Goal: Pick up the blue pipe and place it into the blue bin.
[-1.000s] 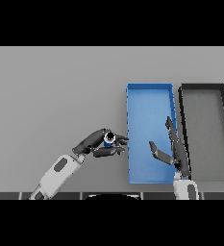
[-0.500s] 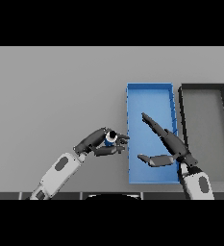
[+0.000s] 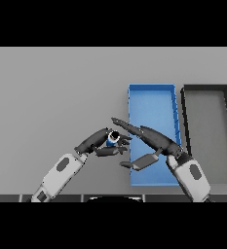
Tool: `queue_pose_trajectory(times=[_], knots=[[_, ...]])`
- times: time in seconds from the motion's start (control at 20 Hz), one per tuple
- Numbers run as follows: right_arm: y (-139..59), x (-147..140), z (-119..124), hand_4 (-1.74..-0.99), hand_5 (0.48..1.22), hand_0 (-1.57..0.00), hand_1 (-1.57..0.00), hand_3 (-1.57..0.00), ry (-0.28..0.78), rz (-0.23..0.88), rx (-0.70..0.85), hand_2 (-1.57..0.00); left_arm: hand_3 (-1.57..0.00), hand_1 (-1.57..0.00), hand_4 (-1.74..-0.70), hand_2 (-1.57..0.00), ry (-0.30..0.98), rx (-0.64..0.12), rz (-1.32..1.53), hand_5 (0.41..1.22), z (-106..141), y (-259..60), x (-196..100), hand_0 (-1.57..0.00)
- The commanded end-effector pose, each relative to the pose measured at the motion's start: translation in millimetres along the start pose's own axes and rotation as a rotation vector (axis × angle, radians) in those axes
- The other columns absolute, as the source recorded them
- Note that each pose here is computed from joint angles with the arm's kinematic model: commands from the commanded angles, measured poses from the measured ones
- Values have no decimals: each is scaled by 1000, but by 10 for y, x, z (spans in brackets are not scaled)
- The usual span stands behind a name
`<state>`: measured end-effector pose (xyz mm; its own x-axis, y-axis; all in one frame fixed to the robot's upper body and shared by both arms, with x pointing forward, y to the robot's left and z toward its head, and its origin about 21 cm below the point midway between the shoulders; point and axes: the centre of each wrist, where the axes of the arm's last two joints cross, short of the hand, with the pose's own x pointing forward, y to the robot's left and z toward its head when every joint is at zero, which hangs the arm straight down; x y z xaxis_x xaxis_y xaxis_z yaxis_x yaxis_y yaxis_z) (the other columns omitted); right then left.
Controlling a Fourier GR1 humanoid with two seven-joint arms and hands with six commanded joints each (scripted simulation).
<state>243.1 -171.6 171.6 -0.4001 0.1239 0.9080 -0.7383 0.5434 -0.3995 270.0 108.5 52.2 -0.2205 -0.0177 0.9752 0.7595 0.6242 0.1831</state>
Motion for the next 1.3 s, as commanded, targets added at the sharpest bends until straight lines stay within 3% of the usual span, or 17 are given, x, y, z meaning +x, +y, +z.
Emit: queue_pose_trajectory(times=[0.0,0.35,0.55,0.6,0.65,0.75,0.8,0.85,0.9,1.0,1.05,1.15,1.25], knots=[[22,-13,-67,-1270,530,1,1,1,2,1,26,1,-1452,-1571,-1729,-1571,-23,-6,3,1221,4,11,10,-1571],[49,13,-466,-1222,512,1,1,1,15,-11,98,1,-1515,-1571,-1733,-1571,-28,-27,33,1221,-5,51,-14,-1571],[-20,-38,-706,-1241,516,-14,-36,-11,28,-6,137,-68,-1474,-1571,-1720,-1571,-16,-53,51,1221,27,34,-8,-1571],[20,-46,-772,-1268,519,-54,-83,-43,31,-8,160,-115,-1395,-1567,-1717,-1571,-13,-59,52,1221,18,43,-17,-1571],[8,-59,-805,-1308,523,-138,-166,-106,35,-9,175,-193,-1150,-1393,-1630,-1367,-36,-62,17,1221,-16,17,-15,-1496],[23,-38,-822,-1390,538,-478,-500,-375,34,-6,201,-500,-736,-895,-1587,-875,33,-58,-112,1221,31,45,15,-993],[23,-27,-858,-1453,551,-697,-714,-562,34,0,216,-714,-667,-828,-1611,-796,24,-43,-120,1221,25,35,12,-879],[81,-35,-858,-1503,573,-872,-886,-701,15,-19,240,-886,-656,-867,-1637,-845,15,-51,-115,1221,34,13,16,-895],[70,-39,-889,-1541,604,-1012,-1023,-828,13,-45,241,-1023,-623,-1008,-1658,-990,-6,-31,-84,1192,31,10,12,-1030],[108,-43,-887,-1492,706,-1213,-1220,-1096,21,-87,234,-1220,-525,-1211,-1688,-1199,-47,-14,-12,1203,36,-3,-3,-1225],[100,-47,-867,-1475,809,-1285,-1290,-1191,-11,-99,216,-1290,-533,-1283,-1698,-1274,-56,-11,14,1206,19,-7,22,-1294],[138,-21,-889,-1458,957,-1388,-1391,-1328,-26,-69,196,-1391,-550,-1386,-1714,-1381,-73,-13,23,1212,19,14,11,-1394],[176,-19,-867,-1459,1052,-1454,-1456,-1415,-58,-35,193,-1456,-591,-1453,-1724,-1449,-68,-17,9,1215,20,9,26,-1458]])
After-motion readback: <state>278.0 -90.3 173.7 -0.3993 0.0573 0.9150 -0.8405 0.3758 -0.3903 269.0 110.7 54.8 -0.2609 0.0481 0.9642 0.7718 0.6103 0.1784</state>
